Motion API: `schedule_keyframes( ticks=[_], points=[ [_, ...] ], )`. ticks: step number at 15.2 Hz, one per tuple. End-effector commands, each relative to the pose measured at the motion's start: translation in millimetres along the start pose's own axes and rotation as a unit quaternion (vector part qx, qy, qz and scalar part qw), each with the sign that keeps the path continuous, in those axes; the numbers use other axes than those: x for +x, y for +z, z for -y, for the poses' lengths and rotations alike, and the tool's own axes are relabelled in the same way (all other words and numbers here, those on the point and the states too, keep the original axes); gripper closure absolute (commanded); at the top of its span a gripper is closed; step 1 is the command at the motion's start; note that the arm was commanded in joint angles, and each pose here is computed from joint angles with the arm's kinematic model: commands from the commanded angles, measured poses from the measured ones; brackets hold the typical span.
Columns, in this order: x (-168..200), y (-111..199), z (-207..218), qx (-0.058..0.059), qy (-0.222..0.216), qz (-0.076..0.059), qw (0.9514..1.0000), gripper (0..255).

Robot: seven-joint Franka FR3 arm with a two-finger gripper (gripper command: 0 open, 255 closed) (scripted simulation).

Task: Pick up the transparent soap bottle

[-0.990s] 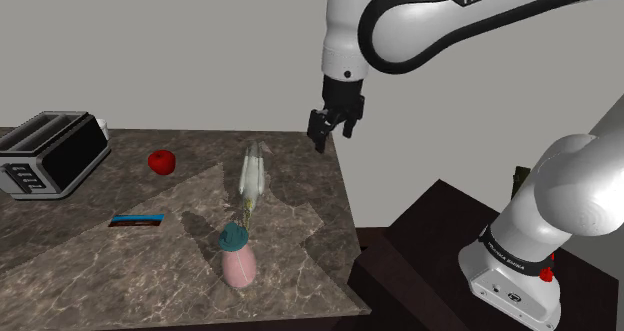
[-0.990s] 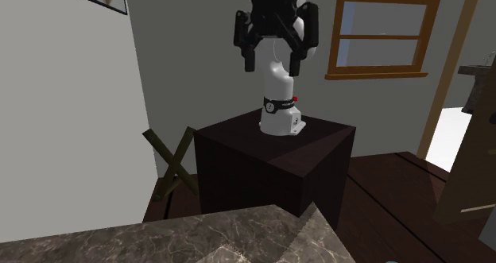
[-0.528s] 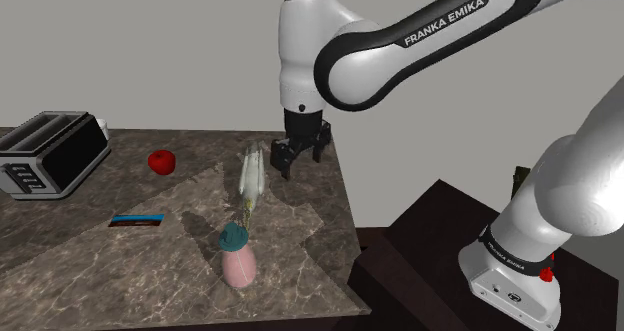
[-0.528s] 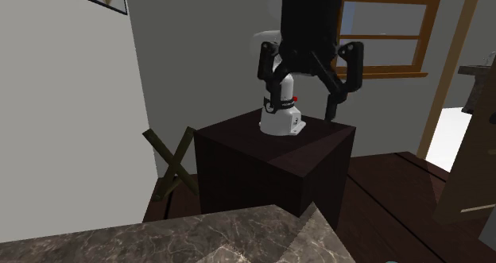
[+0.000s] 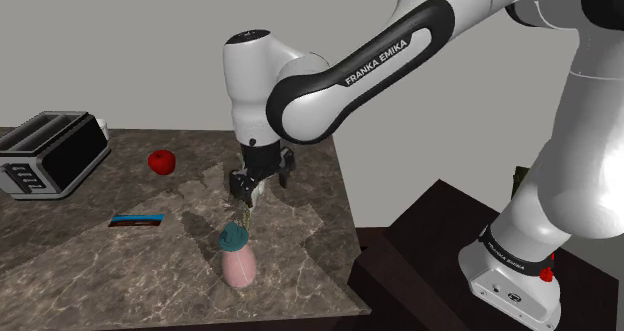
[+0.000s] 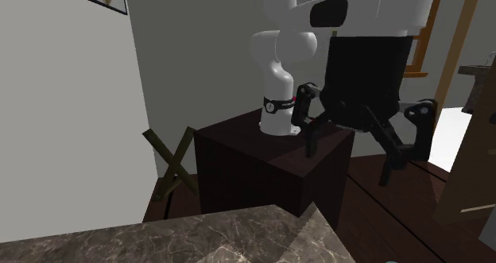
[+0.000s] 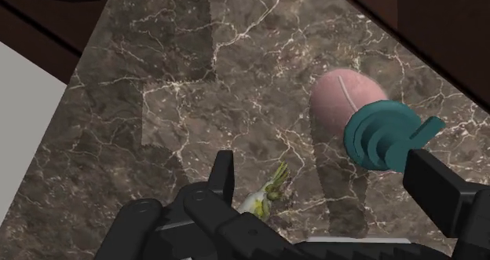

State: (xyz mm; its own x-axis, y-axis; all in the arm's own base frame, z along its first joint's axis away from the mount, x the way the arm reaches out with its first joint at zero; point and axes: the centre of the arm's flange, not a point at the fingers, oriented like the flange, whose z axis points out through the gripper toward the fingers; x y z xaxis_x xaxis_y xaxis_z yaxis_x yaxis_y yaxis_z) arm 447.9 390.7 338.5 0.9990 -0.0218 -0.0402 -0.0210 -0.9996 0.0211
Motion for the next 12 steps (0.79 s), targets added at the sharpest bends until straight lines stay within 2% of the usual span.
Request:
schedule_keyframes(
  ticks=[1,7,12],
  points=[
    [10.3,17.0,23.0,-0.001,0.004,0.003,1.0,0],
    [34.9,59.5,87.0,-0.004,0.014,0.013,0.9998,0],
    [35.9,80.8,87.8,-0.004,0.014,0.013,0.9998,0]
  ],
)
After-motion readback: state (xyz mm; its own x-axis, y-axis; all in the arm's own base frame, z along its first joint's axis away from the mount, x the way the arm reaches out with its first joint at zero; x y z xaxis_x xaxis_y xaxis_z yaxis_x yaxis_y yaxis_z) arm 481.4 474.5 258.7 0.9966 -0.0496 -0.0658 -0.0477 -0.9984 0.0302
